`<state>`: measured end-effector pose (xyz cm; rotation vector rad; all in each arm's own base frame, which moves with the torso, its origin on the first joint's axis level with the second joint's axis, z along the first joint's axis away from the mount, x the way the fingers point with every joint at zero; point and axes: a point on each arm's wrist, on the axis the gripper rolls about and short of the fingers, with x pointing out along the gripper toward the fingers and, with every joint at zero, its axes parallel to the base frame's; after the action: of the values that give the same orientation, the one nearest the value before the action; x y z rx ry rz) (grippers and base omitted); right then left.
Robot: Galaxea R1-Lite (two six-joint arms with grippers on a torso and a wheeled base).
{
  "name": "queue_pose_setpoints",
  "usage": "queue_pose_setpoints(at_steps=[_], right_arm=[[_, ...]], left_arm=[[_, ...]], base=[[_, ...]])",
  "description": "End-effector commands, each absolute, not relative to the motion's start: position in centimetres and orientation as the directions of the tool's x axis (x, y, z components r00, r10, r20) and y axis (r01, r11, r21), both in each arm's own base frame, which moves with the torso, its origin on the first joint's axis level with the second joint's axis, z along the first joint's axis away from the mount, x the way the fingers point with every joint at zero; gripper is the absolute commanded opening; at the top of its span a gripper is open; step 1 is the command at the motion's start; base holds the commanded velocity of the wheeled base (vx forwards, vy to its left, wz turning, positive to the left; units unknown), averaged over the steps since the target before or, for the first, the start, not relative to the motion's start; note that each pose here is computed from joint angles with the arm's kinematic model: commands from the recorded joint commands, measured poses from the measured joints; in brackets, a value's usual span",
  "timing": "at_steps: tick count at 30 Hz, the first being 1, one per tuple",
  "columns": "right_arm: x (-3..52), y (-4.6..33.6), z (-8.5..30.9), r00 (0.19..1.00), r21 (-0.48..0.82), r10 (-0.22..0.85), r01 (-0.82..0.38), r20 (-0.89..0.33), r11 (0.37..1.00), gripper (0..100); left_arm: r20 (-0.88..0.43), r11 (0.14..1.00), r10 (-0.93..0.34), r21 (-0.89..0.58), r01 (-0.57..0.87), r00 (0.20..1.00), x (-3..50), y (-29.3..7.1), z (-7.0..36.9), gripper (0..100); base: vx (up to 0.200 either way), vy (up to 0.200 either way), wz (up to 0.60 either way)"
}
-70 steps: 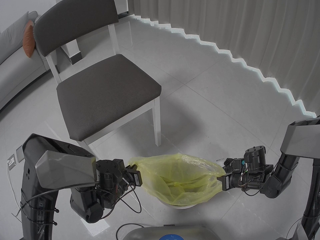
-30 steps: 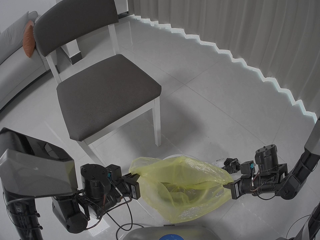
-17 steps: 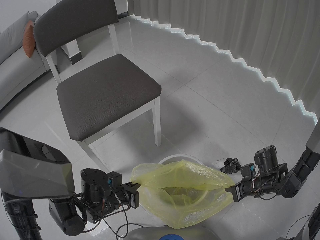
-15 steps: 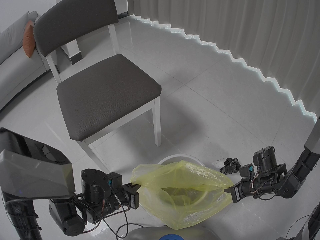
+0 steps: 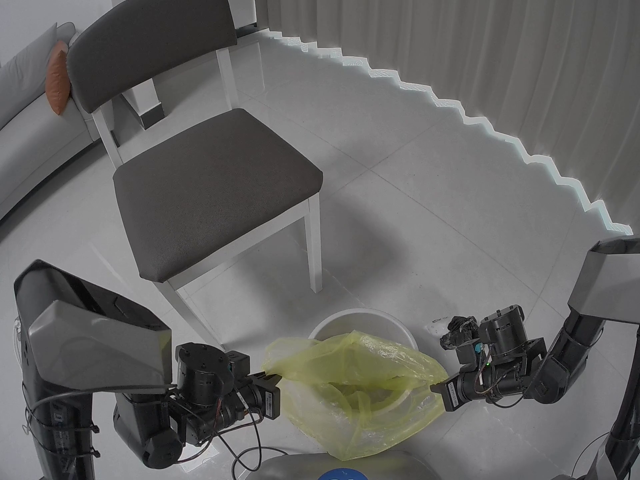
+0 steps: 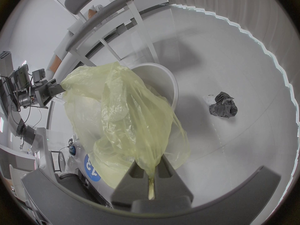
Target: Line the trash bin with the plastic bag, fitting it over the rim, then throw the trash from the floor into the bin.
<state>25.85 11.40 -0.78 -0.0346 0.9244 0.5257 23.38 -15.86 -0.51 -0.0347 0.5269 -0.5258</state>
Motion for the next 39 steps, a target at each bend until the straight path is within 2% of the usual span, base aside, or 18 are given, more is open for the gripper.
queue_pose_setpoints(at_steps=[1, 11, 21, 27, 31, 39], right_arm=[[27.5, 11.0, -1.4, 0.511, 0.194, 0.403, -0.413, -0.759, 0.890, 0], [30.9, 9.0, -1.0, 0.601, 0.226, 0.362, -0.291, -0.712, 0.929, 0], [31.8, 8.6, -0.5, 0.645, 0.248, 0.350, -0.246, -0.680, 0.937, 0], [30.8, 8.6, 0.2, 0.640, 0.240, 0.351, -0.258, -0.683, 0.936, 0], [29.2, 8.9, 2.4, 0.644, 0.227, 0.371, -0.298, -0.669, 0.927, 0], [26.5, 10.1, 3.3, 0.579, 0.209, 0.398, -0.366, -0.712, 0.907, 0]], left_arm=[[-0.482, 0.895, -0.439, -0.158, 0.417, 0.758, 25.5, -15.6, -2.4, 0], [-0.449, 0.945, -0.326, -0.131, 0.300, 0.832, 29.1, -15.8, -4.7, 0], [-0.422, 0.951, -0.310, -0.129, 0.282, 0.852, 29.6, -16.1, -4.3, 0], [-0.412, 0.949, -0.315, -0.129, 0.287, 0.855, 28.6, -15.5, -2.4, 0], [-0.389, 0.934, -0.356, -0.137, 0.329, 0.850, 26.8, -15.1, 0.4, 0], [-0.431, 0.899, -0.434, -0.151, 0.410, 0.791, 24.4, -15.4, 1.5, 0]], base=[[0.000, 0.000, 0.00], [0.000, 0.000, 0.00], [0.000, 0.000, 0.00], [0.000, 0.000, 0.00], [0.000, 0.000, 0.00], [0.000, 0.000, 0.00]])
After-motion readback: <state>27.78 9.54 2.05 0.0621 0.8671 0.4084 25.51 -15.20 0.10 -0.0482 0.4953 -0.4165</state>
